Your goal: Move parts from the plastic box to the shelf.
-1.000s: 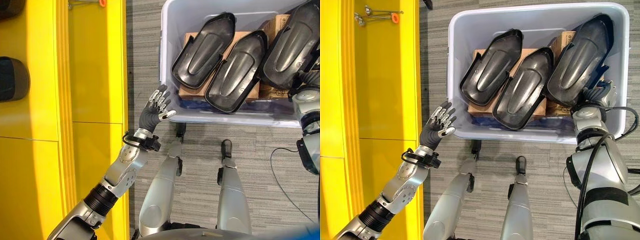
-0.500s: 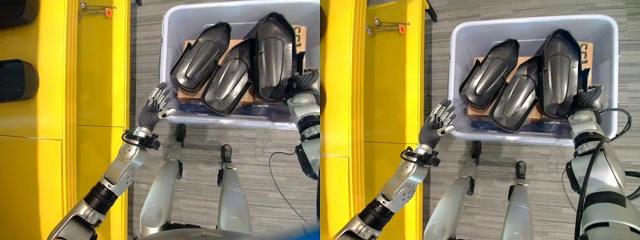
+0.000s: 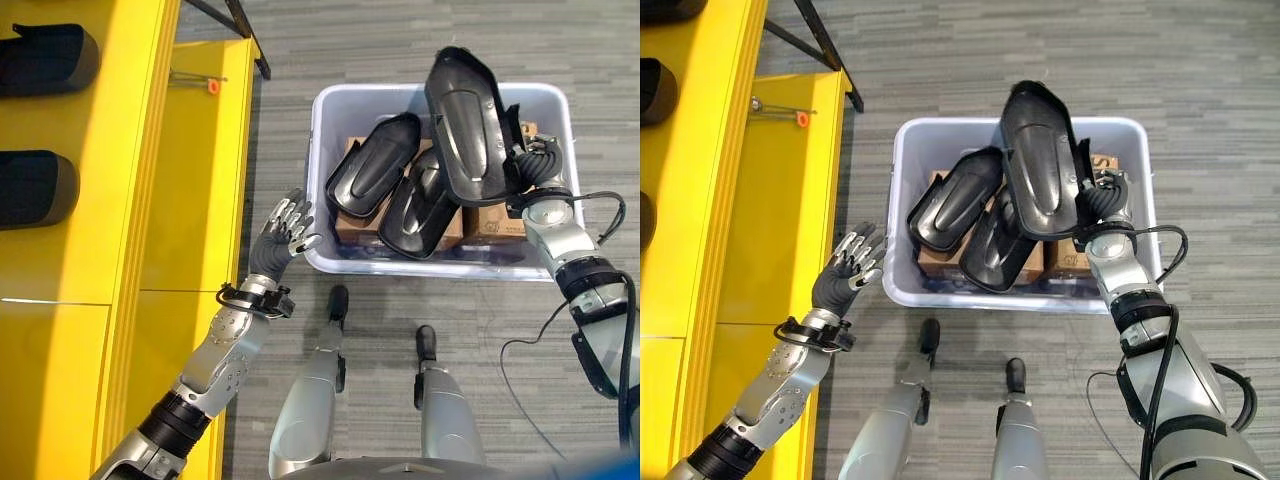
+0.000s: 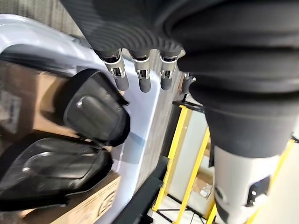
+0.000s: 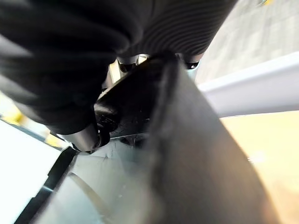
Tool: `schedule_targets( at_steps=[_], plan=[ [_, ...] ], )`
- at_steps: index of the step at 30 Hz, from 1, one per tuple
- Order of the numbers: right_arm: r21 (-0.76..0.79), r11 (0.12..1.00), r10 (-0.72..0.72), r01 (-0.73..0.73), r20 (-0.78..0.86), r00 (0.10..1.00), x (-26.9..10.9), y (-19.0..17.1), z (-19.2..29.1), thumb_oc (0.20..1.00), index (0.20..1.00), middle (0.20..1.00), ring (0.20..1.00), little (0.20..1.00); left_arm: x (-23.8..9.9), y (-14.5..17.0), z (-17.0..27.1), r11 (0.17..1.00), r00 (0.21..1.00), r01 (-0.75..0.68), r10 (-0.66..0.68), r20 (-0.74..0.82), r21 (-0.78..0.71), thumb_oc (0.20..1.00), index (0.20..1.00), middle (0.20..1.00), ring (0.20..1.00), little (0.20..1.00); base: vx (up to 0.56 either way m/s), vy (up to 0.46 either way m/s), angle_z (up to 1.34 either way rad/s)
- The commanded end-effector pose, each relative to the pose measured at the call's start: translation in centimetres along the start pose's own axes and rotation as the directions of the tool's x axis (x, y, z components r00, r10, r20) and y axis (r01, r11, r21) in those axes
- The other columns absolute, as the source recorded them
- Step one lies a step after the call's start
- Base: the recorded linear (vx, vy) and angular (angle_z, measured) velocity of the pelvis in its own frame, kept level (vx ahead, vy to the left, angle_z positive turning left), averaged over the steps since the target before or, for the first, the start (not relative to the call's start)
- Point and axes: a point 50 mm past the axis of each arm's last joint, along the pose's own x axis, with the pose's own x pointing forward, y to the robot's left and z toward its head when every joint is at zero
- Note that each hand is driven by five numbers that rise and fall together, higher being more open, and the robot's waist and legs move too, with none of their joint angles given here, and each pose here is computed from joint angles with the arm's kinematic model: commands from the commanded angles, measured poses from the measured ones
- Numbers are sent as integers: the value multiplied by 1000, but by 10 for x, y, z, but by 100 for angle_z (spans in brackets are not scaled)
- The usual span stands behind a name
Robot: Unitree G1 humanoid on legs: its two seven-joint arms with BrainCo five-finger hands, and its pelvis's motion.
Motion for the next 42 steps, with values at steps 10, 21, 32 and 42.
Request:
schedule_targets(
  at_steps=[10,21,32,42],
  plan=[
    [149,983,73,-103,193,978,-52,3,2,200,200,200,200,200,-25,15,0,1000,1000,-19,19,-19,-2,1000,1000,1000,1000,1000,45,-38,-2],
    [171,943,240,-286,247,939,-81,24,6,200,200,200,200,200,-46,32,-12,992,989,-123,124,-75,20,1000,1000,1000,1000,1000,16,-91,0],
    [221,902,279,-370,355,892,-82,38,35,200,200,200,200,200,-59,36,-27,981,974,-195,191,-119,-24,1000,1000,1000,1000,1000,-133,-144,71],
    [265,903,263,-339,283,922,-98,37,14,200,200,200,200,200,-58,41,-31,971,964,-240,239,-115,11,1000,1000,1000,1000,1000,101,98,77]
  ],
)
